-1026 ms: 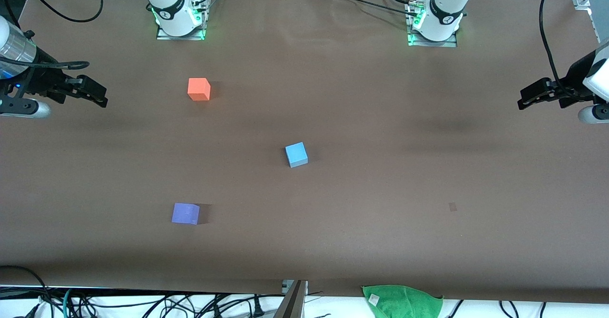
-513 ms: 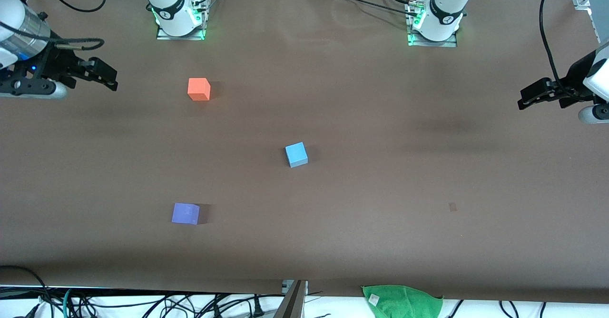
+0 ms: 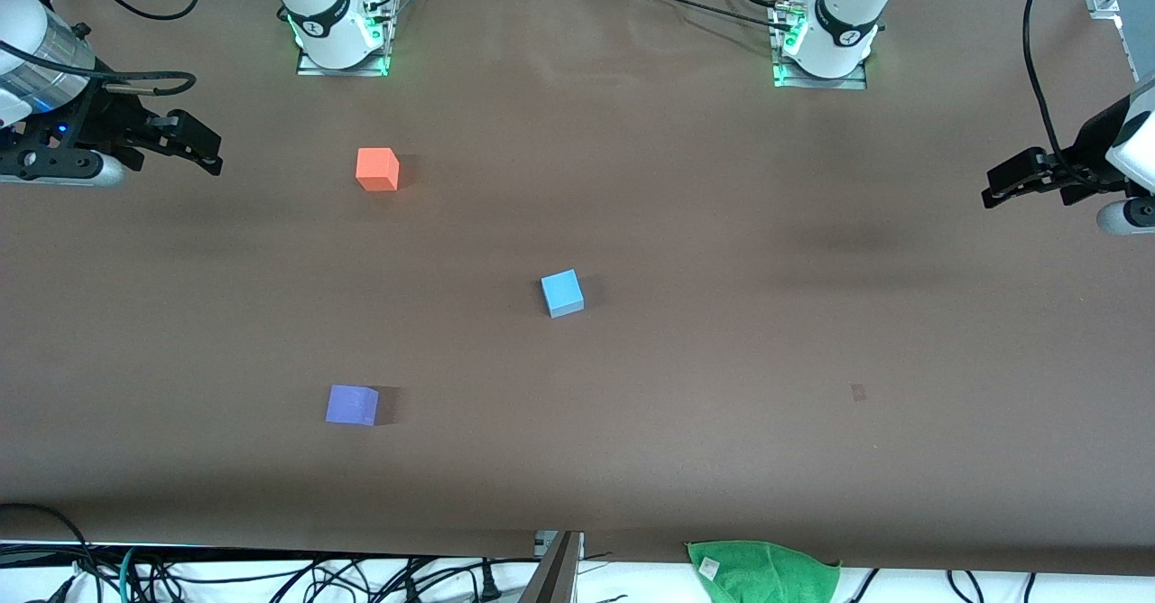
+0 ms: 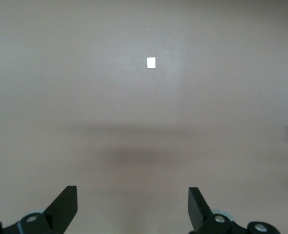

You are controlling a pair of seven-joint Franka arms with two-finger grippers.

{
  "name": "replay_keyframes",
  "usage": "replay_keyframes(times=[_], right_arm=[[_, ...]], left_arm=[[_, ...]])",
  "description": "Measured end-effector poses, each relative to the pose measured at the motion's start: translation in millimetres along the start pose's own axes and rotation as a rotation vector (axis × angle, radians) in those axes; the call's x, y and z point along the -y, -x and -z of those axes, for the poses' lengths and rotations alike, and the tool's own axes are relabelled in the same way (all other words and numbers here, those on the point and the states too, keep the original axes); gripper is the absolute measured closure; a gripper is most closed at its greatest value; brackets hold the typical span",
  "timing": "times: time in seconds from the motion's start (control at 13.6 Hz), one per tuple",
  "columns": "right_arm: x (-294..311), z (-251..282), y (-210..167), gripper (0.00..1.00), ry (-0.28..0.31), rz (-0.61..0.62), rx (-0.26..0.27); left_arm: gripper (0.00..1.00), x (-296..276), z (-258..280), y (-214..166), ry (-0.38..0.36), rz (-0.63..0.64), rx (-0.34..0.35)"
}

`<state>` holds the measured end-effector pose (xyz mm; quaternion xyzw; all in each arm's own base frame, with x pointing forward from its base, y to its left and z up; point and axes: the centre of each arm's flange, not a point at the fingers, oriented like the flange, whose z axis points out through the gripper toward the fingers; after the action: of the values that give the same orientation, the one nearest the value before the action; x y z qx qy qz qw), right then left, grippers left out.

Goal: Place blue block between orange and purple blocks

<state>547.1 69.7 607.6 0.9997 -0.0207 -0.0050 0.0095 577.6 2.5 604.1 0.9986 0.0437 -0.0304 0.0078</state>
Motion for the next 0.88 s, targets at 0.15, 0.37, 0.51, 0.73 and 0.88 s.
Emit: replay_keyframes(times=[0.15, 0.37, 0.51, 0.73, 0.88], right_arm=[[0, 1, 0, 0.0, 0.0, 0.0, -0.004], [-1, 2, -1, 0.0, 0.002, -0.001, -0.008], [-3, 3, -2, 0.0, 0.003, -0.005, -0.014], [-6, 1, -3, 0.0, 0.003, -0.01, -0.012], [5, -16, -9, 0.0, 0.01, 0.007, 0.018]], left_arm=[[0.0, 1, 0, 0, 0.0, 0.001, 0.0], [0.0, 1, 0, 0, 0.0, 0.001, 0.001], [0.0, 1, -1, 0, 0.0, 0.002, 0.001], [0.0, 2, -5, -3, 0.0, 0.003, 0.009], [0.0, 3, -8, -5, 0.0, 0.005, 0.014]])
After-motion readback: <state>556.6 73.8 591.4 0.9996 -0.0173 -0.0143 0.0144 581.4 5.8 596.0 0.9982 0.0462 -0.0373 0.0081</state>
